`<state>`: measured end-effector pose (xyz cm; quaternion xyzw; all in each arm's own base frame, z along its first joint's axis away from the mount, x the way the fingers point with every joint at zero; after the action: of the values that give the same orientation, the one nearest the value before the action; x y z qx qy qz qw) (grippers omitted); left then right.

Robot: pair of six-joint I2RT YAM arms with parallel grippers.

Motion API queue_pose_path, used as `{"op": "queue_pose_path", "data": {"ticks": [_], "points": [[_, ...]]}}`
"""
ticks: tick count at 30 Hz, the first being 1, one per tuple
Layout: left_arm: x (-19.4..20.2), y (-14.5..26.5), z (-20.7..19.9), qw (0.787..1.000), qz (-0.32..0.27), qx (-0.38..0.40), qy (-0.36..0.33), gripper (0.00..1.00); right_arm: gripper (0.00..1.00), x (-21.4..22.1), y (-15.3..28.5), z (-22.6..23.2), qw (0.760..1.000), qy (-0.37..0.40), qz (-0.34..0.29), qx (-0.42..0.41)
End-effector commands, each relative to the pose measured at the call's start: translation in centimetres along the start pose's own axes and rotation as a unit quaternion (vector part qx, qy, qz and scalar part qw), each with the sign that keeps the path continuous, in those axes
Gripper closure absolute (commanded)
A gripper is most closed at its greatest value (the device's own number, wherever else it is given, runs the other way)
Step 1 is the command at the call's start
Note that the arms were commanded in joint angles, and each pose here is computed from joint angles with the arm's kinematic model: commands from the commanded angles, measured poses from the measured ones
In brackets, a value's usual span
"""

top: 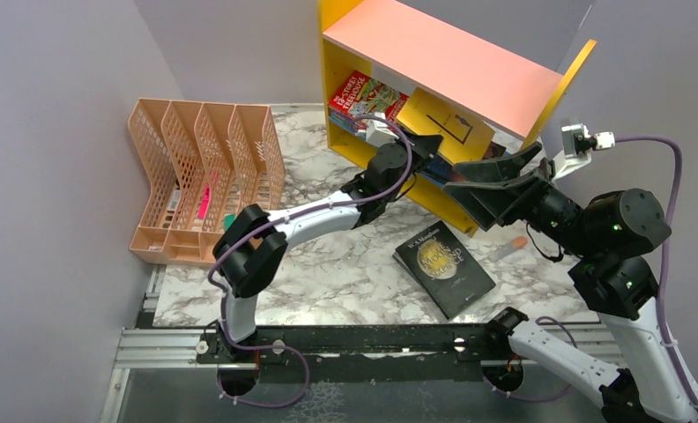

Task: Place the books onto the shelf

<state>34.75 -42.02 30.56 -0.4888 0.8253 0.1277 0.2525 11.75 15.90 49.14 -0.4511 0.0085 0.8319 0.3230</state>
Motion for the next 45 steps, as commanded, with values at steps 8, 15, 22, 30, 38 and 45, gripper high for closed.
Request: {"op": "queue_pose_path", "data": {"ticks": [8, 15, 22, 30, 38, 45], "points": [[0.8, -2.2, -2.7, 0.989, -0.043, 0.071, 0.120, 1.00, 0.23, -0.2, 0.5, -0.7, 0.999, 0.009, -0.009, 0.033], [2.5, -2.9, -1.2, 0.985, -0.029, 0.067, 0.155, 1.00, 0.23, 0.1, 0.5, -0.9, 0.999, 0.005, -0.006, 0.038], [4.0, -2.3, -0.4, 0.981, -0.016, 0.055, 0.184, 1.00, 0.23, 0.4, 0.4, -1.4, 0.999, 0.001, -0.002, 0.047], [5.0, -2.3, 0.5, 0.982, -0.005, 0.047, 0.182, 1.00, 0.24, 0.7, 0.3, -1.9, 0.999, -0.003, -0.001, 0.053], [5.6, -1.8, 2.2, 0.985, -0.005, 0.015, 0.170, 0.72, 0.24, 1.0, 0.3, -2.3, 0.998, -0.006, -0.001, 0.060], [6.2, -2.2, 2.8, 0.990, 0.013, -0.022, 0.141, 0.66, 0.24, 1.1, 0.4, -2.5, 0.998, -0.007, -0.001, 0.064]]}}
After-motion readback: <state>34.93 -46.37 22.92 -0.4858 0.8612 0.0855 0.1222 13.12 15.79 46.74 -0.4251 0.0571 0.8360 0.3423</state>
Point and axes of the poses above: each gripper's point midway between its finger pads, its own y axis back along the fingers, its own z axis along the line the jaws close on, x = y × z, the point moved 5 cm from there along y, back along the fingers, and after that the axes turned 11 degrees about -y, right-handed, at the moved point
